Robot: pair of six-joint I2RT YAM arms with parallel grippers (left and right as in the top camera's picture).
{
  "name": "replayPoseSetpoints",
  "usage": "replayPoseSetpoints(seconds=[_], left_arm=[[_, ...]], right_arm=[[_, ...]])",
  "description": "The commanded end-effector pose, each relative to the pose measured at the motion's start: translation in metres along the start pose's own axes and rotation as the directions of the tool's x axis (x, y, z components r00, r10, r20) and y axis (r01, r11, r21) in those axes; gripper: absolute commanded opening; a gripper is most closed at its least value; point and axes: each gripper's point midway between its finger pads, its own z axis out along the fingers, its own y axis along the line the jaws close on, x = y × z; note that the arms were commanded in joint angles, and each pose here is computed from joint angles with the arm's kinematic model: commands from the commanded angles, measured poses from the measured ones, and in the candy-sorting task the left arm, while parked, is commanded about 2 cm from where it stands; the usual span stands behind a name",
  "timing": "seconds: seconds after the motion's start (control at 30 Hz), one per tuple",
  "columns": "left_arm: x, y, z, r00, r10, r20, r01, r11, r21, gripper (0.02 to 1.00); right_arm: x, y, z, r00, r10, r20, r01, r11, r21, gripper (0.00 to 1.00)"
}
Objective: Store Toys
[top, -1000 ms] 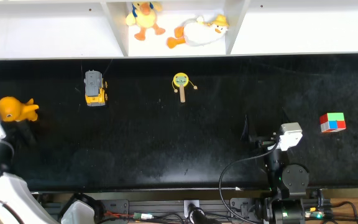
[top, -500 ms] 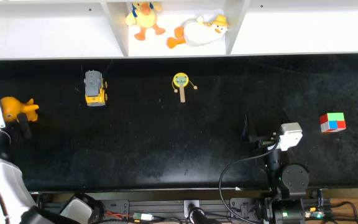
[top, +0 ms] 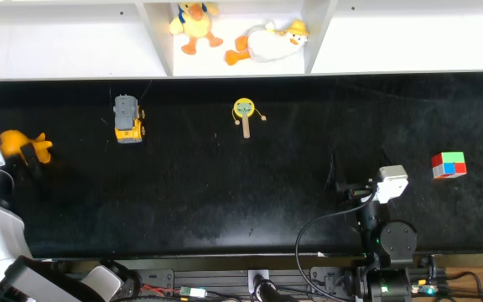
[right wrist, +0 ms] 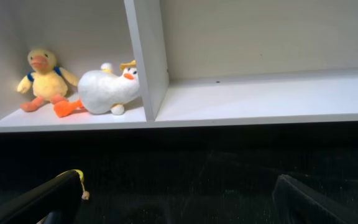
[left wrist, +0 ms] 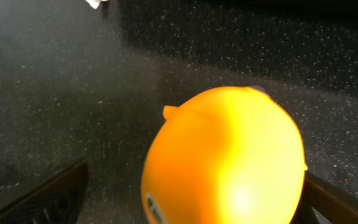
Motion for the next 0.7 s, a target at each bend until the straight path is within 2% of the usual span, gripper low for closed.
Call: replayPoseSetpoints(seconds=[0.03,0.1,0.13,0.17,0.23,0.27,0.4,0.6,0.7], left_arm=[[-0.003,-0.008,0.002,0.999,-0.031,0.021,0.029,0.998,0.049,0.998],[-0.005,-0.009,0.002,0.999,-0.029,0.028,0.027,0.998,0.056,0.996],[-0.005,-0.009,0.002,0.999,-0.028,0.031,0.027,0.998,0.057,0.954],[-0.006,-0.009,0.002,0.999,-0.027,0.033,0.025,0.998,0.059,0.882],[-0.007,-0.01,0.002,0.999,-0.026,0.039,0.023,0.998,0.062,0.625],[-0.008,-0.011,0.002,0.999,-0.022,0.042,0.019,0.997,0.068,0.538],[-0.009,-0.014,0.002,0.998,-0.023,0.051,0.019,0.996,0.086,0.343],[-0.019,-0.031,-0.006,0.995,-0.042,0.094,0.024,0.983,0.18,0.255],[-0.03,-0.032,-0.019,0.99,-0.08,0.12,0.058,0.983,0.174,0.222]], right_arm=[[0.004,0.002,0.0,1.0,0.004,-0.003,-0.004,1.0,-0.009,0.996],[0.004,0.002,0.0,1.0,0.004,-0.002,-0.004,1.0,-0.009,0.996],[0.004,0.002,0.0,1.0,0.004,-0.003,-0.004,1.0,-0.009,0.996],[0.004,0.002,0.0,1.0,0.004,-0.003,-0.004,1.0,-0.009,0.996],[0.004,0.002,0.0,1.0,0.004,-0.003,-0.004,1.0,-0.009,0.996],[0.004,0.002,0.0,1.0,0.004,-0.003,-0.004,1.0,-0.009,0.996],[0.004,0.002,0.0,1.0,0.004,-0.003,-0.004,1.0,-0.009,0.996],[0.004,0.002,0.0,1.0,0.004,-0.003,-0.004,1.0,-0.009,0.996],[0.004,0.002,0.0,1.0,0.004,-0.003,-0.004,1.0,-0.009,0.996]])
